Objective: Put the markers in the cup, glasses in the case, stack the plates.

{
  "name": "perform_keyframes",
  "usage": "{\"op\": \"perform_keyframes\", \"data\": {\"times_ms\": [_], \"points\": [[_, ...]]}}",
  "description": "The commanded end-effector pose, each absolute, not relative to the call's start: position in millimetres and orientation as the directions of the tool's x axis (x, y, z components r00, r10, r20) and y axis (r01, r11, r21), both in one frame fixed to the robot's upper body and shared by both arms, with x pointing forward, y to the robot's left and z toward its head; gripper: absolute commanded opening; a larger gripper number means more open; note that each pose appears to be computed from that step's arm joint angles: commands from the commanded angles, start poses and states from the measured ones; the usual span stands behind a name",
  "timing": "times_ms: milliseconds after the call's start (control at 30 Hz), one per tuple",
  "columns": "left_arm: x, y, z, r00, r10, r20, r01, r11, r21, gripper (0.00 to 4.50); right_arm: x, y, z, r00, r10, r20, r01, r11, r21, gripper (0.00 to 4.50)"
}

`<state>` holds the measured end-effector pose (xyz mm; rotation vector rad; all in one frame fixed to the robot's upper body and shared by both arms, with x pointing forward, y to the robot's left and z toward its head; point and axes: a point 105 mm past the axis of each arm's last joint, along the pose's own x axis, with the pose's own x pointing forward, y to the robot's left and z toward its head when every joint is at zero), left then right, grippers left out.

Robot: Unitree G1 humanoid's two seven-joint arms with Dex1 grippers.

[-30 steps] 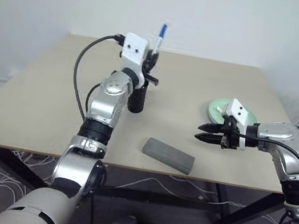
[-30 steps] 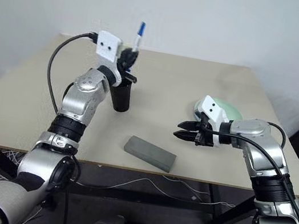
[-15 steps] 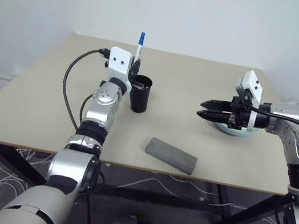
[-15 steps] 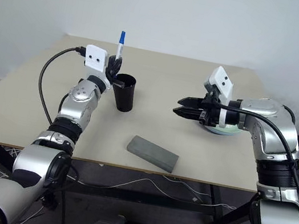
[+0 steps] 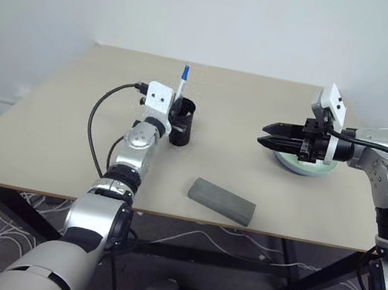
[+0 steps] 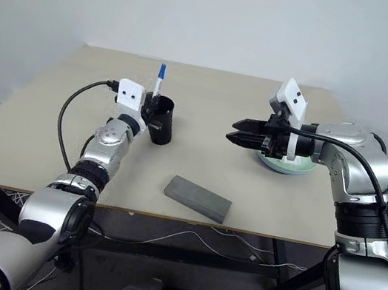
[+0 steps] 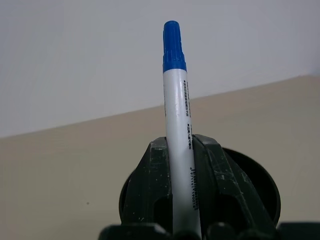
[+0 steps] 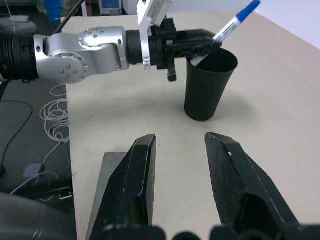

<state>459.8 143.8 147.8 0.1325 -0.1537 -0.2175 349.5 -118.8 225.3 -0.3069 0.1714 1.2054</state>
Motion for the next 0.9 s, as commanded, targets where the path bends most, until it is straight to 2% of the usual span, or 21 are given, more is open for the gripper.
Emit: {"op": "perform_keyframes", "data": {"times_ms": [33,367,633,900], "points": [[462.0,137.8,167.8,0.950,-0.238,0.201,0.204,0.963,0.177,0.61,347.2,-117.3,241.6,0.357,0.902,-0.243,-0.930,0.318,-0.184,1.66],[460.4,141.0,162.4,0.953,-0.227,0.199,0.190,0.964,0.187,0.61,346.4,-116.2,238.1,0.353,0.902,-0.249,-0.932,0.315,-0.181,1.66],[464.8,144.2,192.3,0.940,-0.192,0.282,0.146,0.974,0.173,0.61,345.4,-114.7,234.5,0.347,0.902,-0.257,-0.934,0.309,-0.177,1.66],[466.8,141.9,198.8,0.937,-0.192,0.293,0.149,0.975,0.165,0.61,343.5,-113.1,232.7,0.342,0.903,-0.261,-0.937,0.305,-0.173,1.66]]}}
